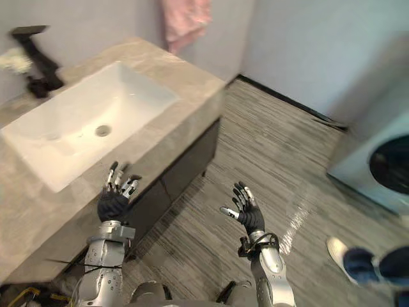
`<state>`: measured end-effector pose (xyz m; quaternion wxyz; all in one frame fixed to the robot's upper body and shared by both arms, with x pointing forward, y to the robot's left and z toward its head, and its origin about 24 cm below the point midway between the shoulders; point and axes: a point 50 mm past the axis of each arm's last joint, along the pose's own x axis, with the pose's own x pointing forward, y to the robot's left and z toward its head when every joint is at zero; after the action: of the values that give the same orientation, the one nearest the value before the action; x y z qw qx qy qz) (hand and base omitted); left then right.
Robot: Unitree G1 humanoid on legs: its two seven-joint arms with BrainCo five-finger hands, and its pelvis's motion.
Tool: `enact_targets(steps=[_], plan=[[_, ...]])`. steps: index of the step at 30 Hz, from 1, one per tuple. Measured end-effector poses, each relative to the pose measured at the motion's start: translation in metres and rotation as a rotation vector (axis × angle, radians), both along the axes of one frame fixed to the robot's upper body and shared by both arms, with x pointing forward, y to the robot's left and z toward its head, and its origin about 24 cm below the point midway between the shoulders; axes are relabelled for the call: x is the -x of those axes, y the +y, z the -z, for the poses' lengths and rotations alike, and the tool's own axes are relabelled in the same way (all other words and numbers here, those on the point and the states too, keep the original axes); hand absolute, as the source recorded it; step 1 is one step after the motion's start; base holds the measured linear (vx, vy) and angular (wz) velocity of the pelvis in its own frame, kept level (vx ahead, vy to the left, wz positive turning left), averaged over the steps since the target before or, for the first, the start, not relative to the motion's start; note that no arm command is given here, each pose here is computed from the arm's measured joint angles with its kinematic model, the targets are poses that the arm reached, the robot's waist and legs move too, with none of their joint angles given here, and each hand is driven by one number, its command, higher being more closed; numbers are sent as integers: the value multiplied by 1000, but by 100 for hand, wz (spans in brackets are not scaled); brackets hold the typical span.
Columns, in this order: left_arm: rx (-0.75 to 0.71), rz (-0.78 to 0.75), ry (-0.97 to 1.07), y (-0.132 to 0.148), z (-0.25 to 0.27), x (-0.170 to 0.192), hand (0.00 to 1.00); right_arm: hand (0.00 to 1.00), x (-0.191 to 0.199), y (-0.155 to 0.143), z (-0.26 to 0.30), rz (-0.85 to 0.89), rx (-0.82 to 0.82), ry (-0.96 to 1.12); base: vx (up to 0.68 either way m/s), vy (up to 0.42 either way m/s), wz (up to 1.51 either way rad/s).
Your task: Organize washtable
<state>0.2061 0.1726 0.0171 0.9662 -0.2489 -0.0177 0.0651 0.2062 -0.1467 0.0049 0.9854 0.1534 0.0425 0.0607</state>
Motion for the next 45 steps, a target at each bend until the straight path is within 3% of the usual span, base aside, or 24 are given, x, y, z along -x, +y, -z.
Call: enact_targets(steps=[4,8,12,16,20,27,30,38,45], plan=[[27,-6,102,-4,20,4,0,0,10,0,8,0,-2,43,12,-170,-96],[57,11,119,-16,23,6,0,0,35,-22,20,104,-3,113,17,-1,-75],[66,-13,152,-15,29,14,0,0,36,-34,18,207,-40,108,25,81,-107],[65,-61,184,-9,34,22,0,0,29,-30,11,240,-128,54,14,109,-196],[42,-103,174,-1,29,24,0,0,27,-35,8,244,-117,35,24,154,-181],[16,-89,15,-7,-7,20,0,0,25,-22,-21,232,-160,-80,-15,306,-117],[17,-81,23,-11,-8,32,0,0,43,-7,-22,222,-215,-58,79,312,-96],[12,75,51,-41,-3,35,0,0,55,1,-18,216,-239,-8,109,156,-99],[-8,92,36,-42,-3,5,0,0,38,1,4,128,-107,68,75,61,-125]])
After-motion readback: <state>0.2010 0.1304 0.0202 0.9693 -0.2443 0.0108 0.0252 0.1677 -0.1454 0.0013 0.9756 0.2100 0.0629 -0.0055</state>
